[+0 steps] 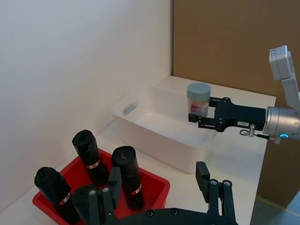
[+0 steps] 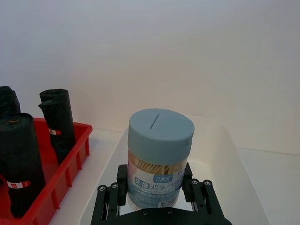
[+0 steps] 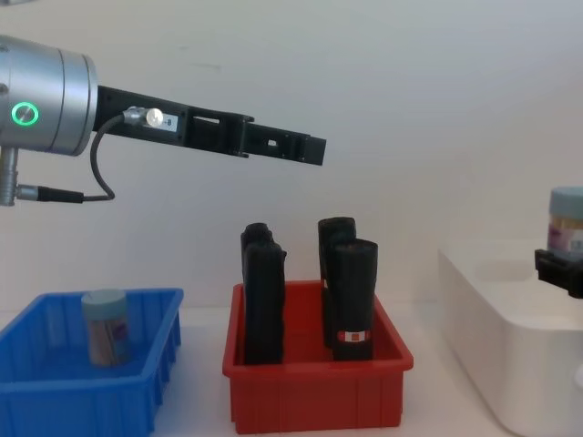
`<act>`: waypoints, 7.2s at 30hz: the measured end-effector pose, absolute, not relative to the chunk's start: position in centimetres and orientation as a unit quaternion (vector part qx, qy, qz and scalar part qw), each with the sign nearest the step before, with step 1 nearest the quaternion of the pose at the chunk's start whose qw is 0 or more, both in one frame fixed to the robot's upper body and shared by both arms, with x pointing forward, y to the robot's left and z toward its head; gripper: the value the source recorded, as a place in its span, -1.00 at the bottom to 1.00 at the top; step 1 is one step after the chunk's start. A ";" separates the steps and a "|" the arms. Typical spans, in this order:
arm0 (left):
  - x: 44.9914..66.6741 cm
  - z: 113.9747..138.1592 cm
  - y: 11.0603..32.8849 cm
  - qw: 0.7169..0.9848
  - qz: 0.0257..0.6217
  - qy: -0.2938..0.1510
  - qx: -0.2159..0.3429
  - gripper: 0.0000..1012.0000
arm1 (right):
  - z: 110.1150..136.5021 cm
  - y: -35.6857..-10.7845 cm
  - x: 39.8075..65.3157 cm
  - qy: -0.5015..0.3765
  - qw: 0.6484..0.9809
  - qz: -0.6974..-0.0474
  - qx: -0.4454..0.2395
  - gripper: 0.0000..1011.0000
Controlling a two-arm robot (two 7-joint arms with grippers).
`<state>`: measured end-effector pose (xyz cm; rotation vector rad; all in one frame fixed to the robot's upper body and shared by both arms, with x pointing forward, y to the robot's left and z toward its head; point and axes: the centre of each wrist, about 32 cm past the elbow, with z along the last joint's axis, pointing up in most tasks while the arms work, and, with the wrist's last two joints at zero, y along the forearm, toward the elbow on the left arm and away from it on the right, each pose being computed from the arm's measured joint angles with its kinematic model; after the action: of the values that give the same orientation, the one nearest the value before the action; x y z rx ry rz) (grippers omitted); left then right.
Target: Pick the cotton swabs from the blue box and place them into the white box.
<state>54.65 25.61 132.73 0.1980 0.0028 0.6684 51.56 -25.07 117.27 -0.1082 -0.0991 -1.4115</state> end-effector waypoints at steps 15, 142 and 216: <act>54.7 132.7 25.6 0.940 0.327 0.001 0.097 0.98 | 116.3 -24.9 53.7 -0.039 0.769 -0.636 -0.050 0.67; 49.2 120.4 19.8 0.837 0.531 -0.126 0.029 0.98 | 118.8 -23.6 45.8 -0.041 0.820 -0.570 0.010 0.98; 49.2 120.4 19.8 0.837 0.531 -0.126 0.029 0.98 | 115.6 -18.3 61.5 -0.030 0.900 -0.433 -0.034 0.98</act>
<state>49.20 19.84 120.44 0.0611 -0.2676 1.1237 61.54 -18.35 115.62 -0.0713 -0.0625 -0.8962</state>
